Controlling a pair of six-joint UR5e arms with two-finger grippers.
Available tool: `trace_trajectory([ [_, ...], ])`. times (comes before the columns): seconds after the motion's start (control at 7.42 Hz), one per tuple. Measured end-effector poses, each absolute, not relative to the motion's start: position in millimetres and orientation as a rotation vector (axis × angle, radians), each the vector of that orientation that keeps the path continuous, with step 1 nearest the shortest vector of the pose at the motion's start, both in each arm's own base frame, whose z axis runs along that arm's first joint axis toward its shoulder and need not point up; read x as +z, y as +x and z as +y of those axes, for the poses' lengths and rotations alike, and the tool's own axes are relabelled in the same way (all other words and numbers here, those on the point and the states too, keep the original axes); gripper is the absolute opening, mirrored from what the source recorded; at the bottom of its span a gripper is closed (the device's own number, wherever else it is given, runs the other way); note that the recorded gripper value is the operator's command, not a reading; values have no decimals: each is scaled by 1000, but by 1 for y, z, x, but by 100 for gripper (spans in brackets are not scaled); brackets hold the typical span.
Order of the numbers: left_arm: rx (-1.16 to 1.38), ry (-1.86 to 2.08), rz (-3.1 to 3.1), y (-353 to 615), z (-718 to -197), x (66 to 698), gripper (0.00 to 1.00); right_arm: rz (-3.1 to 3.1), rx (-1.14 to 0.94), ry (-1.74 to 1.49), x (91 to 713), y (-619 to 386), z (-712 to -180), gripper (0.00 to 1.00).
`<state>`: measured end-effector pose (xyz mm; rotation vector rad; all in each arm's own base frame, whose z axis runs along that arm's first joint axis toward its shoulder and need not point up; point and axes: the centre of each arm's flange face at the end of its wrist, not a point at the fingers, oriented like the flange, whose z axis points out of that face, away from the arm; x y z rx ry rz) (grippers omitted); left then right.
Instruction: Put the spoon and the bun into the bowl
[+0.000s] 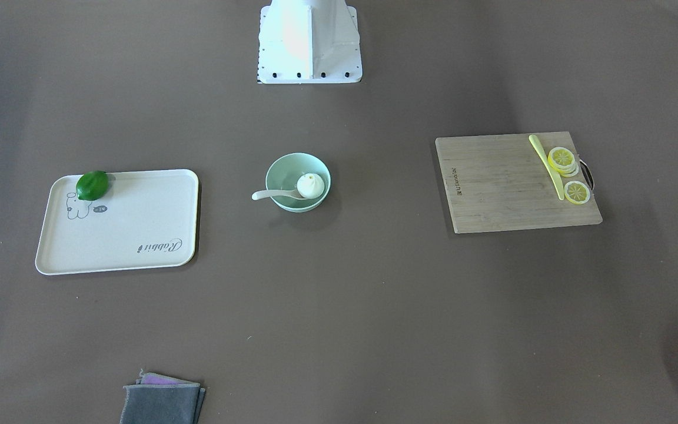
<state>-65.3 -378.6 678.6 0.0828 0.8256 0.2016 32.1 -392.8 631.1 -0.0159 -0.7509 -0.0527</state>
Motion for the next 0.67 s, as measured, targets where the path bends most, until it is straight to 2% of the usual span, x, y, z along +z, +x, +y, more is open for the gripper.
trace_trajectory([
  [0.67, 203, 86, 826, -65, -379, 677, 98, -750, -52, -17, 632, 32, -393, 100],
])
